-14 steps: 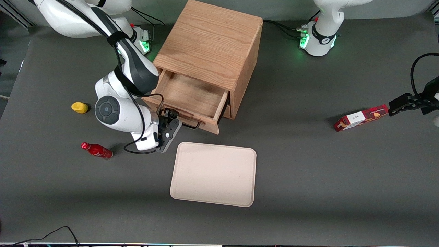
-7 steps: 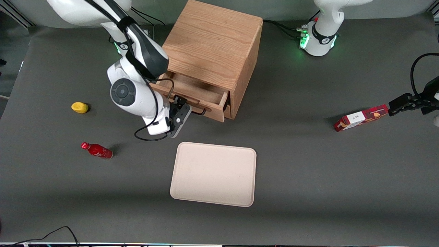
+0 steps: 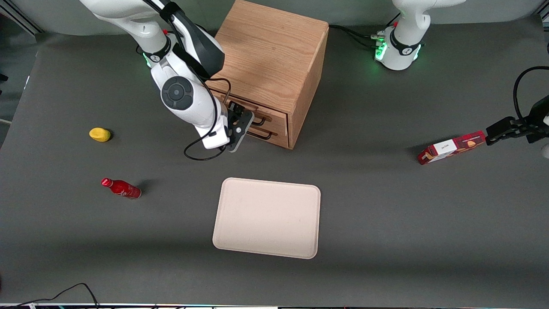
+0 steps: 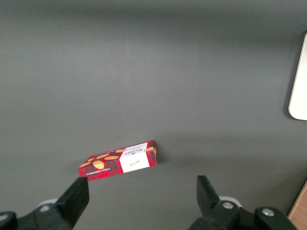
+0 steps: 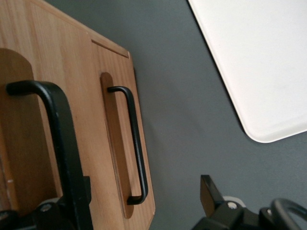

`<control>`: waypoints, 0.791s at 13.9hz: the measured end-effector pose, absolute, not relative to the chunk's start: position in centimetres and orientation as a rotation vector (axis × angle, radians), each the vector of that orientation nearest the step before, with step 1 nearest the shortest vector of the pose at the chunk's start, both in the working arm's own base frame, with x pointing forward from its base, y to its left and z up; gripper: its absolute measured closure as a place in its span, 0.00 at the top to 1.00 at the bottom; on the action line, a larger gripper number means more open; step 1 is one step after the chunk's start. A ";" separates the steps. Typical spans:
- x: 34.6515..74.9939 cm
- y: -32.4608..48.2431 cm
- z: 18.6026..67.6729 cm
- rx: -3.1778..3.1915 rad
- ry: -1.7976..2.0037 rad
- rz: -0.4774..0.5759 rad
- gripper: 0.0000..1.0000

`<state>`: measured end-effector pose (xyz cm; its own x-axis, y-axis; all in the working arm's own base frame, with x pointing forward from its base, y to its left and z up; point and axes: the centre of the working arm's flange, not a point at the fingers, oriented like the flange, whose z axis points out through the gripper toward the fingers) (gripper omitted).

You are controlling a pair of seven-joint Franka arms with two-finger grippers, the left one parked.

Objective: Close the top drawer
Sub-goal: 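Press the drawer front fully shut with the right gripper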

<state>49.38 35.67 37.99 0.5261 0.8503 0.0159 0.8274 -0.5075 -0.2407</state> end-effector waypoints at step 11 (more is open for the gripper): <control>48.9 36.0 38.4 -2.564 -1.410 0.136 1.00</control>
